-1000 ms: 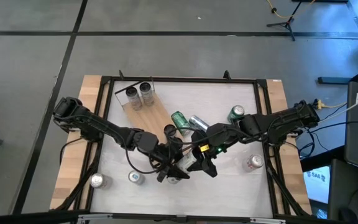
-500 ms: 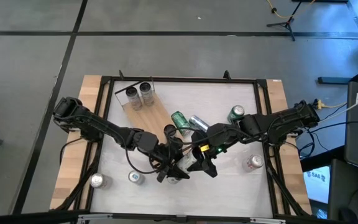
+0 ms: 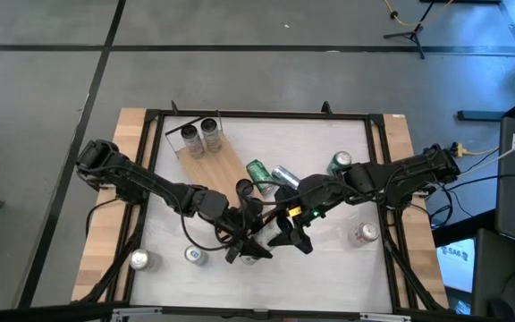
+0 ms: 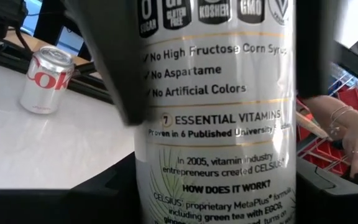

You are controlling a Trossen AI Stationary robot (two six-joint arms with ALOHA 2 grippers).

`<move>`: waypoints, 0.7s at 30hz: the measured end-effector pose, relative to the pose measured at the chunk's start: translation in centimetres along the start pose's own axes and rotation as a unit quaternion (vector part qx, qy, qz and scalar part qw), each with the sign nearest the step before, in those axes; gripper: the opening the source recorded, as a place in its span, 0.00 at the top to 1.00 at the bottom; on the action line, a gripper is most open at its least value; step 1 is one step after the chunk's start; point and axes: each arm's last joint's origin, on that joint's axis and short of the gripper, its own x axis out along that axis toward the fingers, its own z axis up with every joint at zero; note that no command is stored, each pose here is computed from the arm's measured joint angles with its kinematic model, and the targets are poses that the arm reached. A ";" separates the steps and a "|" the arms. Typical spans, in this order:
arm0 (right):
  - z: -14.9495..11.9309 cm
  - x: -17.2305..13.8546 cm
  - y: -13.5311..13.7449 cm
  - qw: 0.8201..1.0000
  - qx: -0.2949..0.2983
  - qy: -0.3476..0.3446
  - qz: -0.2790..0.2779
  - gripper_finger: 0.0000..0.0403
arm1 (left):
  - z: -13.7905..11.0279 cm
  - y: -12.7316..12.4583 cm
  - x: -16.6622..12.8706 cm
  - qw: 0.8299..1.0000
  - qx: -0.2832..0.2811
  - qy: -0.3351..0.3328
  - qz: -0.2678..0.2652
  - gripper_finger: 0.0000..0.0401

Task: Place canned beverage on shelf
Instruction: Put the white yellow soda can on the shelf aligned with the other white yellow soda cans

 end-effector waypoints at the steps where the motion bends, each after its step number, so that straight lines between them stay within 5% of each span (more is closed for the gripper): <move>1: 0.0 0.0 0.1 1.000 -0.001 -0.001 0.006 0.20 | 0.0 0.0 0.0 1.000 0.000 0.000 0.000 0.42; 8: 0.2 -0.2 0.4 0.999 0.014 0.003 0.030 0.06 | 0.0 -0.1 0.0 1.000 0.000 0.000 -0.001 0.41; 15: 2.2 -2.9 2.1 0.998 -0.037 -0.028 0.040 0.06 | 1.4 -1.1 -1.1 0.999 0.025 -0.032 -0.017 0.41; 21: 3.8 -7.6 3.7 0.993 -0.103 -0.052 -0.029 0.06 | 3.5 -2.7 -4.0 0.996 0.065 -0.060 -0.004 0.41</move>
